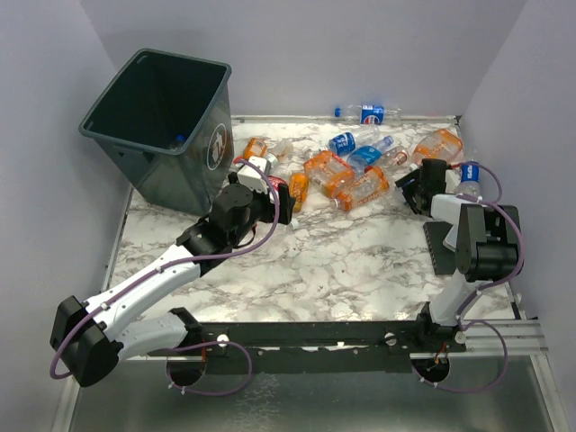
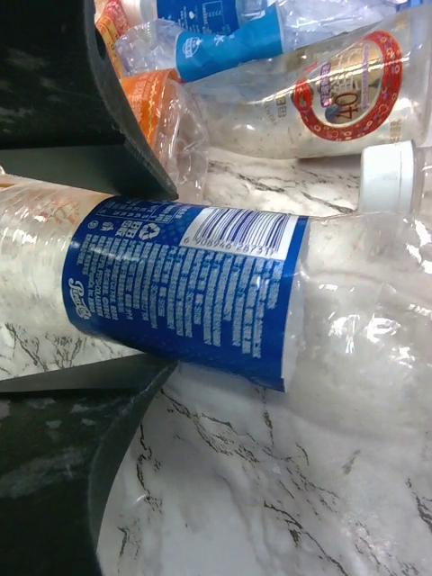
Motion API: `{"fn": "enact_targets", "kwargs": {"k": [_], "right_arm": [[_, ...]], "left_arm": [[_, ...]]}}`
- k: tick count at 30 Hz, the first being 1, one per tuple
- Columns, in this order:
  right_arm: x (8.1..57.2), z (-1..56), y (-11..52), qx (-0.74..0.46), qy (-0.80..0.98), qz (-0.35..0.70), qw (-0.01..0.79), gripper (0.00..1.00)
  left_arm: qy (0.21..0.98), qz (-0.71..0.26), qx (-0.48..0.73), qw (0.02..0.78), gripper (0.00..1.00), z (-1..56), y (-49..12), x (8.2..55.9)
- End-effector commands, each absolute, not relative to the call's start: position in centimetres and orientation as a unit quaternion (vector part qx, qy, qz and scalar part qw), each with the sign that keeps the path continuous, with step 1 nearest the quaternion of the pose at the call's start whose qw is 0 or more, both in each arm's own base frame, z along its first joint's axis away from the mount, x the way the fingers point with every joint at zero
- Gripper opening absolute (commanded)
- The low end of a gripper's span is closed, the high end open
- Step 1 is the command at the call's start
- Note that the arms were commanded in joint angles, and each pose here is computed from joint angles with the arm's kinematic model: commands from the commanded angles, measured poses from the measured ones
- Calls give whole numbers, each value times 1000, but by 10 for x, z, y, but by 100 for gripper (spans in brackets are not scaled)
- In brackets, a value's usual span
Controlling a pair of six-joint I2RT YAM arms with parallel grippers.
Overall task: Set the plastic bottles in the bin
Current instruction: Pick up the plastic bottle at the center of the board.
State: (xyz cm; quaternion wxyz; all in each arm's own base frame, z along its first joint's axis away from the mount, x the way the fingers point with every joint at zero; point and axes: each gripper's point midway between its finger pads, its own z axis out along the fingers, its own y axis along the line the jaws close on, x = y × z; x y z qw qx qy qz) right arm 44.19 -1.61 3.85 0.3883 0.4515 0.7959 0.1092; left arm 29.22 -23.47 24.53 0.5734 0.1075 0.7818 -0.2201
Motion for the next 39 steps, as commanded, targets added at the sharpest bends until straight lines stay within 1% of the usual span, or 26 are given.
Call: {"fn": "enact_targets", "kwargs": {"k": [1,3,6,11,17,19,22,24,27,31,35,39], "right_arm": [[428,19,-14,446,808,109,369,67],[426,20,-12,445,808,113,370,61],[424,29,-9,443,803,125,377,56],[416,74,-1,422,790,161,415,54],[382,163,26,338,779,199,490,54],[363,202,53,274,776,219,524,54],[328,262,106,133,760,243,587,54],[302,281,141,39,758,269,593,54],[268,279,177,-61,758,284,584,54],[233,262,202,-146,746,293,580,54],[208,260,223,-202,711,313,597,55],[201,263,231,-225,686,294,627,55]], "left_arm": [[777,-227,112,576,99,247,-238,291],[777,-228,113,575,99,247,-239,290],[777,-228,112,575,99,247,-238,290],[778,-227,109,576,99,247,-238,291],[779,-222,102,577,99,246,-236,292],[779,-218,97,579,99,245,-233,293],[778,-212,92,584,99,246,-229,293],[766,-220,85,598,99,255,-228,294],[751,-238,80,610,99,263,-228,290],[689,-314,79,648,99,295,-236,277],[612,-404,112,670,99,323,-246,245],[591,-448,122,660,99,341,-253,232]]}}
